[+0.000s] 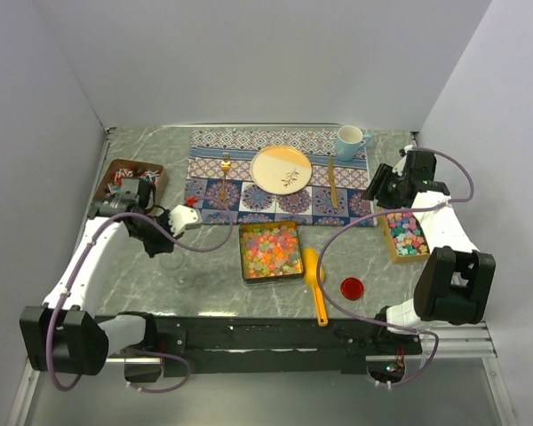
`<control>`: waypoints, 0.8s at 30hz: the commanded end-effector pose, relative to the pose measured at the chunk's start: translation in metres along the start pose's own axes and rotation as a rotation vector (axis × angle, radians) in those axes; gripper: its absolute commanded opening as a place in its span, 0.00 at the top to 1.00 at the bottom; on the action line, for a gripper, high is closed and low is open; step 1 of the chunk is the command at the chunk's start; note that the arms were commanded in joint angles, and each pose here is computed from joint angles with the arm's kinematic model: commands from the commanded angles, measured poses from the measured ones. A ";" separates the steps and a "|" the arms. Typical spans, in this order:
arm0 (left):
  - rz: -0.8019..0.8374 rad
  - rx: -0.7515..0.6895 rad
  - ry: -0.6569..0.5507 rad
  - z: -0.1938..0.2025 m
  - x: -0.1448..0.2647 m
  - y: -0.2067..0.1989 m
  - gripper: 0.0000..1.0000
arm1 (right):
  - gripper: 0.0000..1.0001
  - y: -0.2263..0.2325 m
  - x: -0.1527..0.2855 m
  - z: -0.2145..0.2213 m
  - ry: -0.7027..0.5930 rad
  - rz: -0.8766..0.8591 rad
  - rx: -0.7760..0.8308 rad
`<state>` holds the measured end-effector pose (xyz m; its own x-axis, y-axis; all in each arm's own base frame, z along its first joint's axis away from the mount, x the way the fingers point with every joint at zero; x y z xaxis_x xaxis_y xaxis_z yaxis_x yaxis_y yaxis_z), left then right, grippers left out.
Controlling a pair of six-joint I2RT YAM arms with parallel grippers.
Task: Pack the candies
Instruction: Pick up the packing bottle from the center of the board, then place the packing bottle at the center of the board.
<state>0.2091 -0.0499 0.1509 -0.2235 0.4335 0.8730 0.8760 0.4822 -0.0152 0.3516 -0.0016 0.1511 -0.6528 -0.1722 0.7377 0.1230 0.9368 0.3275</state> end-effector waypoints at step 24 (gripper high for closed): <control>0.038 -0.016 -0.201 -0.104 0.002 -0.040 0.10 | 0.37 0.113 0.066 0.139 0.285 -0.283 0.490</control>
<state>0.1925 -0.1318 0.1600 -0.1274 0.5282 0.8395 0.9117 0.3956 -0.1106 0.2556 0.1295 0.1638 -0.4861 -0.4502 0.7490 -0.4119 0.8739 0.2579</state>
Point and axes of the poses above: each gripper's point midway between its finger pads, its own x axis back along the fingers, its own y axis along the line the jaws close on, z = x × y, the point moved 2 cm from there along x, back along the fingers, and after that the axes turned 6 degrees about x, right-handed, at the moved point
